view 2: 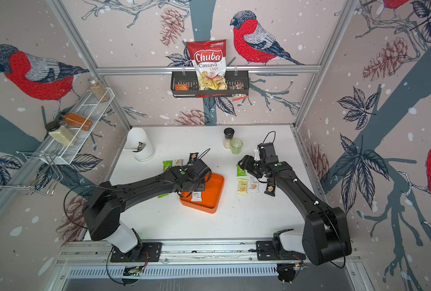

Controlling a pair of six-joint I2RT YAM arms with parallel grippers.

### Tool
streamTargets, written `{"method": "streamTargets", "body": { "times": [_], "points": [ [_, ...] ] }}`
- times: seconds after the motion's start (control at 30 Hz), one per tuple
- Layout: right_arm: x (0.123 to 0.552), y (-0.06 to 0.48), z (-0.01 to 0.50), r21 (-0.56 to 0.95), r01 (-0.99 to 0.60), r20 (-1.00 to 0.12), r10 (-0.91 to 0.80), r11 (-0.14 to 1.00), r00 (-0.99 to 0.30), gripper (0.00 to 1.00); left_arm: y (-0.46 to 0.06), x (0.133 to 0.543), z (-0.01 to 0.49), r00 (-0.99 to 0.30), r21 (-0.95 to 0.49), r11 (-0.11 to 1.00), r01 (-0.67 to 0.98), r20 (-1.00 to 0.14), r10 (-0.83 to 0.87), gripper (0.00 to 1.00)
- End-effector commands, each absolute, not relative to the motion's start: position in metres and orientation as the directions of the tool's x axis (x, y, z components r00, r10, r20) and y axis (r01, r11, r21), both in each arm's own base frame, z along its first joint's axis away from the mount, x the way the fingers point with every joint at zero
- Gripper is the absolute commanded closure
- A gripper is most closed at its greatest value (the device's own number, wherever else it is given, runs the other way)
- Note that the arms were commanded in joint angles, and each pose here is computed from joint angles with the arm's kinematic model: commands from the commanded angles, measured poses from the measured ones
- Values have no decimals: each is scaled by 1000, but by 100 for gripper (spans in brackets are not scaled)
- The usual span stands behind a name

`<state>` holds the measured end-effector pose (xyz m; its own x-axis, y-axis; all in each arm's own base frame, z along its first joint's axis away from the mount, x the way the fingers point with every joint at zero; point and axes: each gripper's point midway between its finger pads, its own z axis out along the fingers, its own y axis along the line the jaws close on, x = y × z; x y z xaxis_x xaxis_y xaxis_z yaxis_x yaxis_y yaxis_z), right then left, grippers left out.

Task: Take the cookies out of the storage box
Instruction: Pick up the cookie from the storage box, then place the cookie at the center of the board.

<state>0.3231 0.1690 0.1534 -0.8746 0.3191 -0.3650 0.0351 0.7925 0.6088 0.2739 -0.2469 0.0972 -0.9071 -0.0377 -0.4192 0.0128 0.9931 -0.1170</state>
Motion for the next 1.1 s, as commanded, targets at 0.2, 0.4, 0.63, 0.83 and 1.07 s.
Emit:
{"method": "streamTargets", "body": {
  "times": [0.2, 0.4, 0.63, 0.83, 1.07],
  "points": [
    [335, 201, 160, 621, 14, -380, 317, 783, -869, 33, -186, 299, 122, -879, -141, 988, -57, -462, -117, 59],
    [338, 216, 160, 615, 18, -376, 313, 788, -872, 33, -117, 307, 109, -866, -110, 982, -156, -462, -190, 59],
    [340, 230, 157, 598, 17, -366, 292, 801, -884, 33, -54, 308, 76, -849, -102, 952, -288, -432, -303, 59],
    [343, 237, 158, 597, 19, -366, 293, 802, -883, 33, -14, 310, 54, -829, -37, 917, -396, -415, -375, 58],
    [344, 236, 162, 591, 23, -379, 302, 807, -875, 33, 18, 312, 28, -816, -5, 878, -479, -367, -447, 58]
  ]
}}
